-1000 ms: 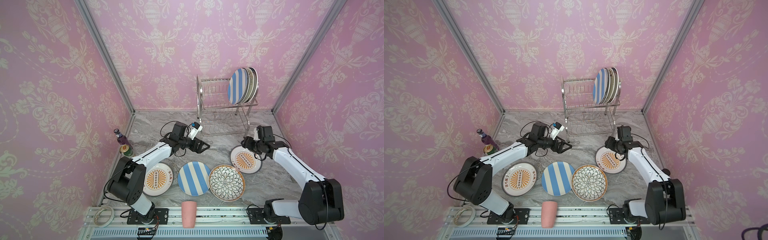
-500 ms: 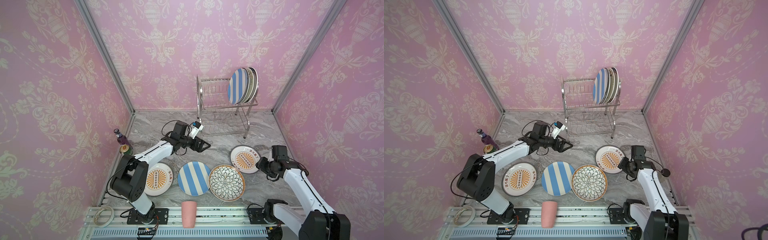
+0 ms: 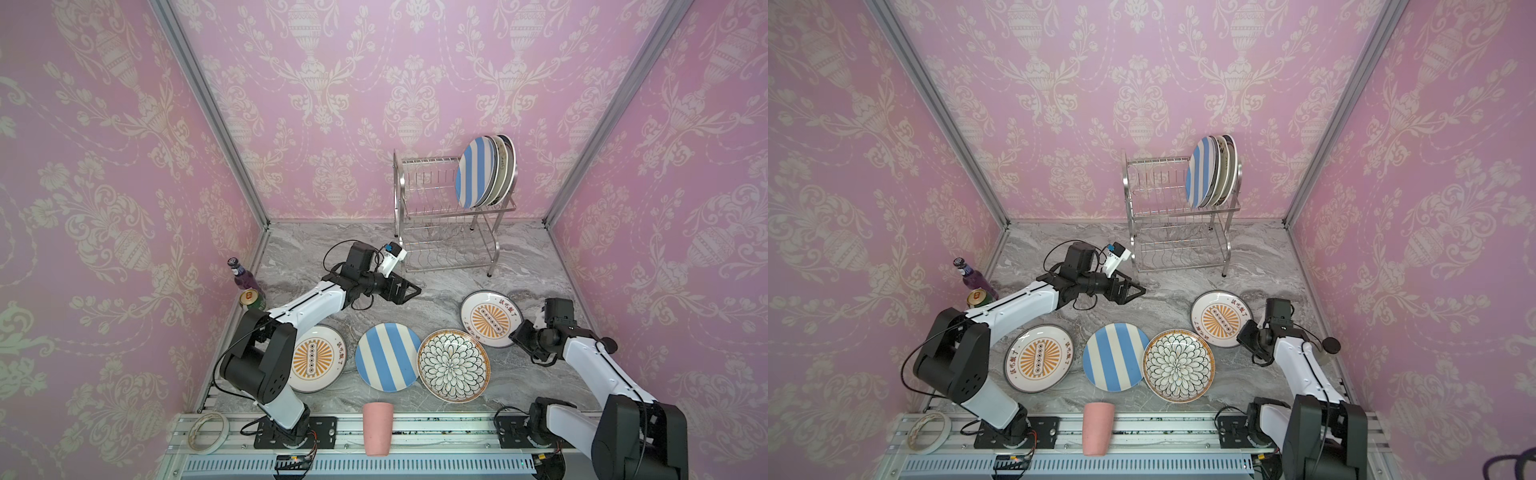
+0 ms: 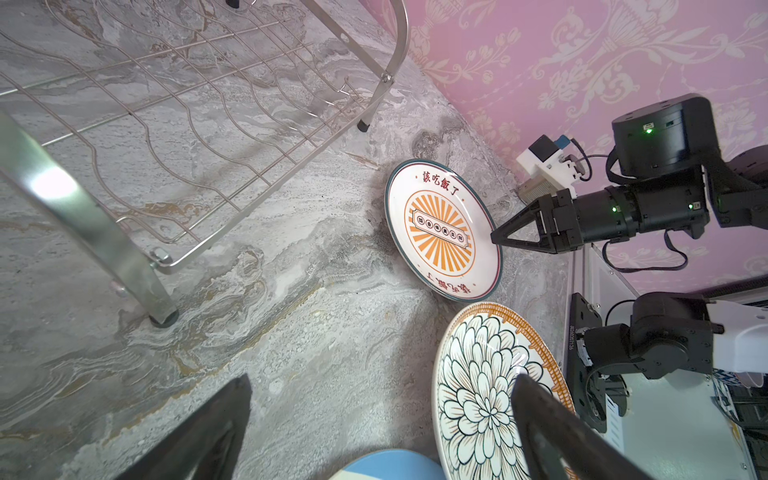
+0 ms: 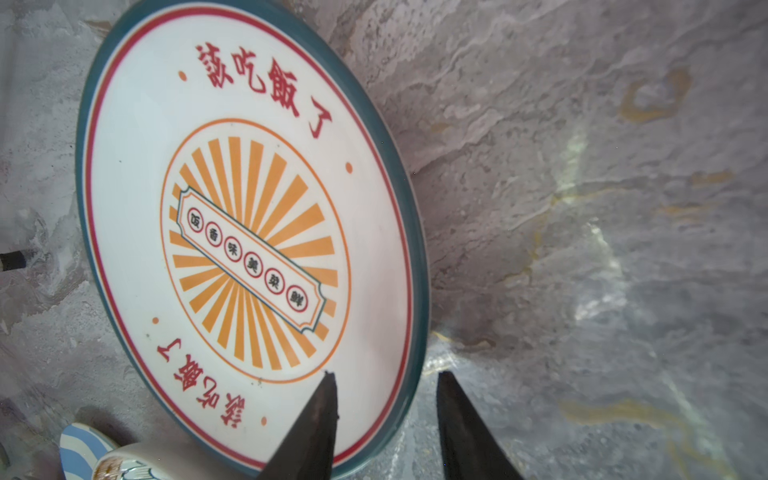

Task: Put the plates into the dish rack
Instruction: 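Close the right gripper on the sunburst plate's edge and tilt it up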

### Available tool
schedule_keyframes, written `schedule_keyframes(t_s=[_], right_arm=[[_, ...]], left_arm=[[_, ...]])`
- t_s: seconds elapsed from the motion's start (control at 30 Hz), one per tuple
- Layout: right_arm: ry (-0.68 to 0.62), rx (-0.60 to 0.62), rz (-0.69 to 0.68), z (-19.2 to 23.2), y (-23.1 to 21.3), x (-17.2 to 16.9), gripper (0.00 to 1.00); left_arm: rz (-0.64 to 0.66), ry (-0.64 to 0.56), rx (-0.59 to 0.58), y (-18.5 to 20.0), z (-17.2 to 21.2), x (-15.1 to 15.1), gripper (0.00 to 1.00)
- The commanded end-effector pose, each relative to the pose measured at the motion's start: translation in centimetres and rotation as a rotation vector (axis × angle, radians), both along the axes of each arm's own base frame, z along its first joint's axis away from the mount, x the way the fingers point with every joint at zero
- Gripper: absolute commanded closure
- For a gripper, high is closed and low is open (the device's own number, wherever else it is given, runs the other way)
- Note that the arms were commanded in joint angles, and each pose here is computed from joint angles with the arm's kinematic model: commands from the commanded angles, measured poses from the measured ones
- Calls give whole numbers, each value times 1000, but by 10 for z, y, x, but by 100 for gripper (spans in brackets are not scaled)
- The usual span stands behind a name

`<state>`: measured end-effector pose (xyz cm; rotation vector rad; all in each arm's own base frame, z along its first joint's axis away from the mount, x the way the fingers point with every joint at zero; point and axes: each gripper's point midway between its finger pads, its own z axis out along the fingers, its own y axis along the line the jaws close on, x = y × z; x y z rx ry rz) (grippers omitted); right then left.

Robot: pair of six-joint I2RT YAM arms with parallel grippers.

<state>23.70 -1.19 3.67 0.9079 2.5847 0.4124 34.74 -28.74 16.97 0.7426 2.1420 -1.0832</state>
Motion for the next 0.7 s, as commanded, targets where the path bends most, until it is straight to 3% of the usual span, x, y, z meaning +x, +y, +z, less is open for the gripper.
schedule_keyframes(t_s=[0.0, 0.5, 0.67], right_arm=[[-43, 38, -1, 0, 2, 6, 59], [-122, 168, -163, -23, 2, 9, 59], [-142, 197, -198, -28, 0, 10, 63]], left_arm=[[3, -58, 11, 2, 15, 1, 1], [3, -52, 17, 2, 14, 2, 1], [6, -53, 26, 4, 13, 1, 1]])
